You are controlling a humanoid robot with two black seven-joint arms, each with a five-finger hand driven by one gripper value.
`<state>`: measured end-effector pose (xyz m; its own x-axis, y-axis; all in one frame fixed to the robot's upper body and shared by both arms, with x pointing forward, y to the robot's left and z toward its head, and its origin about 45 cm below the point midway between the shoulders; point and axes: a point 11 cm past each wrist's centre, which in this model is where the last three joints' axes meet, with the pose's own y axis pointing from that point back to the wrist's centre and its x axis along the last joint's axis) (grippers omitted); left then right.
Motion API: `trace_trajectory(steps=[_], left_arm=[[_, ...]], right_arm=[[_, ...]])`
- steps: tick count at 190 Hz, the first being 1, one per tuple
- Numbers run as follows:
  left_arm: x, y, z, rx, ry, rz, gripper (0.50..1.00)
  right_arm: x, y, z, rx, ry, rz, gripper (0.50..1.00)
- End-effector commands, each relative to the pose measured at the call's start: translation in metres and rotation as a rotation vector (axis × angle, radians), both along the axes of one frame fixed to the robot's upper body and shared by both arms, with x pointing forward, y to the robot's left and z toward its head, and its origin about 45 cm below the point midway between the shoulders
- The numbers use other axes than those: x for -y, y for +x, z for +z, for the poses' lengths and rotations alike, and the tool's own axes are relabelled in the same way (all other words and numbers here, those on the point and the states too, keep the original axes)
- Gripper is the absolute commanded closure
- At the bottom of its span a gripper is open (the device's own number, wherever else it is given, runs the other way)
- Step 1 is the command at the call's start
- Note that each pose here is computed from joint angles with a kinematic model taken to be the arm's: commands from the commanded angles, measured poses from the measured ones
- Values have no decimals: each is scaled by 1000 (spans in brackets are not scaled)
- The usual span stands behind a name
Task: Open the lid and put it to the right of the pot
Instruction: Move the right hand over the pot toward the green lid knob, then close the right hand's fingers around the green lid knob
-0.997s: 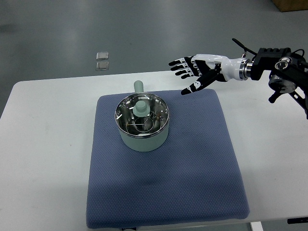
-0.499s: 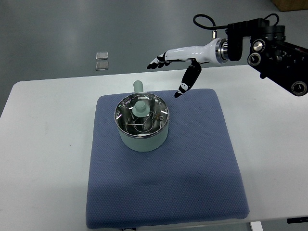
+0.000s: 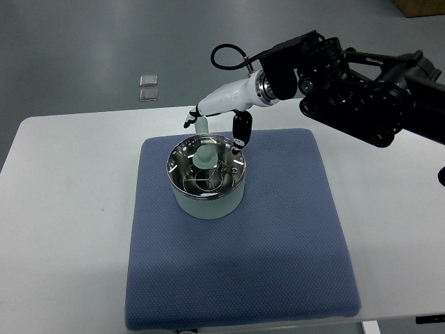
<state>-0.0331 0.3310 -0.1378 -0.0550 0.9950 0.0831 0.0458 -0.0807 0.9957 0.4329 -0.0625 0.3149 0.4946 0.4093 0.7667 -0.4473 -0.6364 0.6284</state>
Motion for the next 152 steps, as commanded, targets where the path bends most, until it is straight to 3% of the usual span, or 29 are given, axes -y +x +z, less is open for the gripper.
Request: trace_trajectory(steps=[1,45,134,137,152], left_arm=[[0,0,0,0,0,0,500],[0,0,0,0,0,0,500],[0,0,0,0,0,0,500],[0,0,0,0,0,0,500],[0,0,0,0,0,0,500]], right_arm=[[-7,-3,-2,-1,-5,16,572],[-29,-15,-13,-20,0,64,595],[-19,-6,-18,22,-10,36,636],[-18,-6,-18,21,-10,35,660],[-17,-6,-18,20,-12,33,664]])
